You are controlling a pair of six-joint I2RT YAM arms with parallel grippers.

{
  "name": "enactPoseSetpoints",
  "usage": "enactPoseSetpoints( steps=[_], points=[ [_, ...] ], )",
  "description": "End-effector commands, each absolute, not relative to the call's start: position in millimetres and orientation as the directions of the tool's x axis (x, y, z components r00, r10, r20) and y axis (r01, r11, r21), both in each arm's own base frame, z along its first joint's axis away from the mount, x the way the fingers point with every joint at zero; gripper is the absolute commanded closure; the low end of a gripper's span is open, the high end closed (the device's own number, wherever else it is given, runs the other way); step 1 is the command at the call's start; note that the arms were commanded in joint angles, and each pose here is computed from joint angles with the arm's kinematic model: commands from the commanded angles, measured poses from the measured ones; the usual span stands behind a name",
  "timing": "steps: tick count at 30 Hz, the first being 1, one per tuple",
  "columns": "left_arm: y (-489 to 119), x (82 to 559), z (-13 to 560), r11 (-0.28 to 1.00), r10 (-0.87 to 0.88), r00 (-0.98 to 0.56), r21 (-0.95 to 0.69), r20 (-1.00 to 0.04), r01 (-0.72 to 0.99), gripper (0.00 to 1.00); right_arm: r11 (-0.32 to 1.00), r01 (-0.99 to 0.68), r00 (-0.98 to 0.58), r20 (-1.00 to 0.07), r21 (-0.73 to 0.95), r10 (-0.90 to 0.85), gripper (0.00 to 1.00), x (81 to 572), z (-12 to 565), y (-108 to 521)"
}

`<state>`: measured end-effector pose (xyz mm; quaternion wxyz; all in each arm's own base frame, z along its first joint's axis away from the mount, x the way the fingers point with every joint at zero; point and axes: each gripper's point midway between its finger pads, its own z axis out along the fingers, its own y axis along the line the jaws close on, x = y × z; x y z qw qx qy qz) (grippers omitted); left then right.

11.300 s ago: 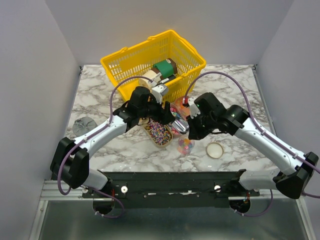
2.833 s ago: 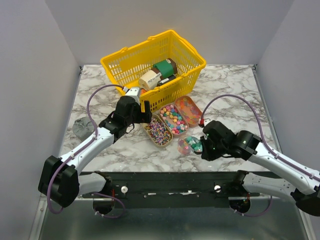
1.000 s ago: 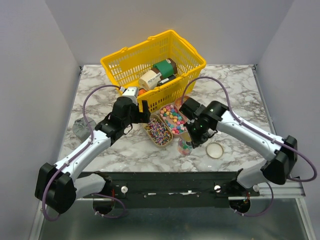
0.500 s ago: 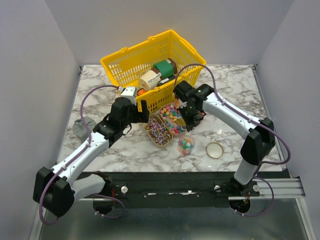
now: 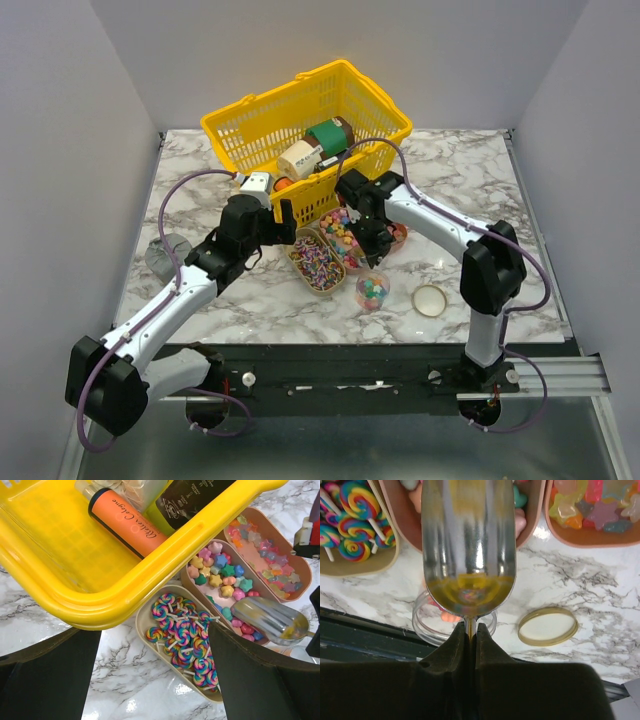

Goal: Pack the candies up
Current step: Scoop the fake candies from the storage box.

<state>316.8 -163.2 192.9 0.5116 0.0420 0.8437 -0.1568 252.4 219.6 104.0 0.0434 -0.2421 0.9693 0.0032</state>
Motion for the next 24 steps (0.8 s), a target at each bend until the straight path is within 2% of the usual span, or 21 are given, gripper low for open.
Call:
enactPoseSetpoints(
  steps=[1,13,19,24],
  points=[
    [-159.6,318.7,192.8,0.956,-0.079,-0.458,-0.197,-0.886,0.217,0.01,0.881,-0.471,-0.876,-0.090,-0.041,-0.473,0.99,269.2,93.1,221.0],
    [-156.8,319.7,192.3,0.960,-0.074,-0.452,-0.186,-0.889,0.209,0.01,0.893,-0.432,-0.874,-0.187,-0.126,-0.449,0.99,296.9,44.6,219.8],
    [-156.2,320.4,191.9,0.961,-0.071,-0.451,-0.181,-0.890,0.207,0.01,0.886,-0.439,-0.844,-0.269,-0.151,-0.464,0.99,312.8,36.3,222.4],
    [-155.8,320.3,191.3,0.962,-0.070,-0.452,-0.180,-0.889,0.205,0.01,0.878,-0.449,-0.827,-0.294,-0.164,-0.478,0.99,316.4,29.3,221.1]
  ],
)
